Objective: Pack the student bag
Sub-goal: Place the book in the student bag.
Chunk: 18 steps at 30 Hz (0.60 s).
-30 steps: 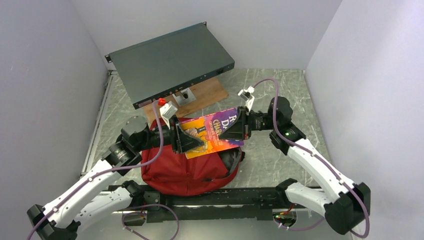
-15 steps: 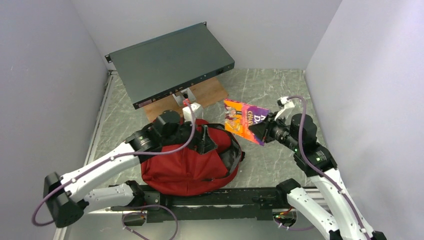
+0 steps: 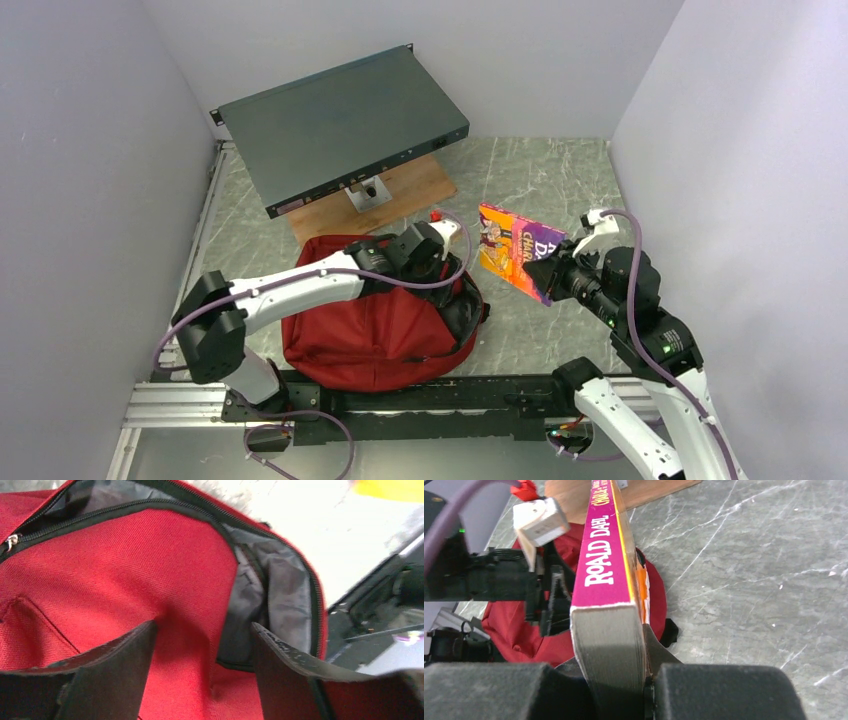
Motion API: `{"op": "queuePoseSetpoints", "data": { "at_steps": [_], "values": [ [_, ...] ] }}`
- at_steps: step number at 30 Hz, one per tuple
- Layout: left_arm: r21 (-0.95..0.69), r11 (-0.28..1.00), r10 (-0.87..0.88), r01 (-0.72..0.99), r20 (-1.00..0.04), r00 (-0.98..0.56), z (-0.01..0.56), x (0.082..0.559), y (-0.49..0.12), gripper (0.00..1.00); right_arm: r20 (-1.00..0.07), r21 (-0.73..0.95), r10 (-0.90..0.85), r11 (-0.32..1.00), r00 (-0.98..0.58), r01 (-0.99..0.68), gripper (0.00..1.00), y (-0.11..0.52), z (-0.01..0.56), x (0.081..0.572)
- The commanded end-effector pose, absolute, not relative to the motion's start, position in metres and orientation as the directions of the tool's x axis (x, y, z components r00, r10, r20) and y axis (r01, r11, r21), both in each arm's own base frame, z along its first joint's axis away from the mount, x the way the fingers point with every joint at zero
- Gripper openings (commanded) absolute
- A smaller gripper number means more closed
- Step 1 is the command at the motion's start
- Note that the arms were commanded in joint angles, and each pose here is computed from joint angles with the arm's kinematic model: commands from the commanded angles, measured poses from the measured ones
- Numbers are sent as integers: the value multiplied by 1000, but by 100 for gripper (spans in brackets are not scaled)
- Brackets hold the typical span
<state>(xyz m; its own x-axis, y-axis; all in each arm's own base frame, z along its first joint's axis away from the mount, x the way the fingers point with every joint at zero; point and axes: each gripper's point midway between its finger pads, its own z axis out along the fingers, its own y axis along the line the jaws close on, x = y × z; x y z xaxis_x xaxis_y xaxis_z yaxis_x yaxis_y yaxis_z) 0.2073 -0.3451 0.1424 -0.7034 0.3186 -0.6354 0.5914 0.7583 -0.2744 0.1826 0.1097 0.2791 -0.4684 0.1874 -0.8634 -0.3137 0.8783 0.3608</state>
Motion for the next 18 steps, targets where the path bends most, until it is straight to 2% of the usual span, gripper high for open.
{"op": "queuePoseSetpoints", "data": {
  "at_steps": [1, 5, 10, 13, 18],
  "values": [
    [-156, 798, 369, 582, -637, -677, 137, 218, -338, 65, -848, 416, 211, 833, -486, -365, 0, 123, 287, 177],
    [-82, 839, 368, 538, -643, -672, 135, 225, -322, 34, -796, 440, 191, 834, -575, -332, 0, 127, 265, 174],
    [-83, 858, 290, 507, -736, -611, 165, 233, -310, 2, -706, 541, 203, 772, -678, -333, 0, 147, 253, 164],
    [-156, 843, 194, 515, -805, -561, 192, 231, -310, 0, -633, 622, 215, 713, -743, -324, 0, 163, 244, 157],
    [-278, 778, 29, 564, -880, -473, 229, 223, -312, 0, -545, 641, 236, 736, -805, -218, 0, 161, 210, 157]
  ]
}}
